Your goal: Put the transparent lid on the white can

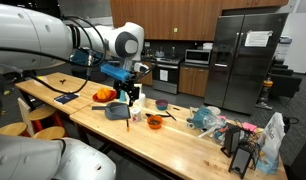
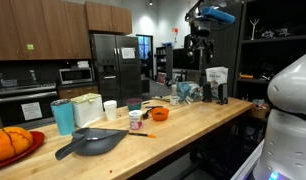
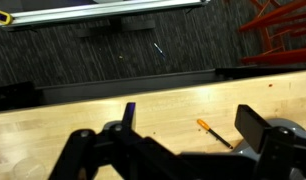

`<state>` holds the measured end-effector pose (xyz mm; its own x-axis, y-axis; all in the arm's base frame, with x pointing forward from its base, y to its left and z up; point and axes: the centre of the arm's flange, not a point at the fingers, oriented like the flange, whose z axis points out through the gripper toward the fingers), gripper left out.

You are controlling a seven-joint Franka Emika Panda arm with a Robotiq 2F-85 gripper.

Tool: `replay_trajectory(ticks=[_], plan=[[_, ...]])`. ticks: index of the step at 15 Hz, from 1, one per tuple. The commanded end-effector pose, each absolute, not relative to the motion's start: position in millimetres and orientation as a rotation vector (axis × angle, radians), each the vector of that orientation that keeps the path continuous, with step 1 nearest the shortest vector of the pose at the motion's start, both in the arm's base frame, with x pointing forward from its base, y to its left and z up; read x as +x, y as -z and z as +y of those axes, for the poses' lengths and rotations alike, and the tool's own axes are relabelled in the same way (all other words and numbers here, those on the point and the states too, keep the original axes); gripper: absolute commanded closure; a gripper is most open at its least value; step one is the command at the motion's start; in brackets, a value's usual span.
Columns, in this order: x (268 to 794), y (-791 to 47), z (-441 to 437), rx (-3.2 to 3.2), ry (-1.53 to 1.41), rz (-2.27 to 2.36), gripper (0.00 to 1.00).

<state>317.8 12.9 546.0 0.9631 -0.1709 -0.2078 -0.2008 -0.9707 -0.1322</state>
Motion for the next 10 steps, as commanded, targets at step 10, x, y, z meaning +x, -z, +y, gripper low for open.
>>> replay_trajectory(ticks=[10], plan=[[309,-465,-112,-2.913,0.119,0.206,0.00]])
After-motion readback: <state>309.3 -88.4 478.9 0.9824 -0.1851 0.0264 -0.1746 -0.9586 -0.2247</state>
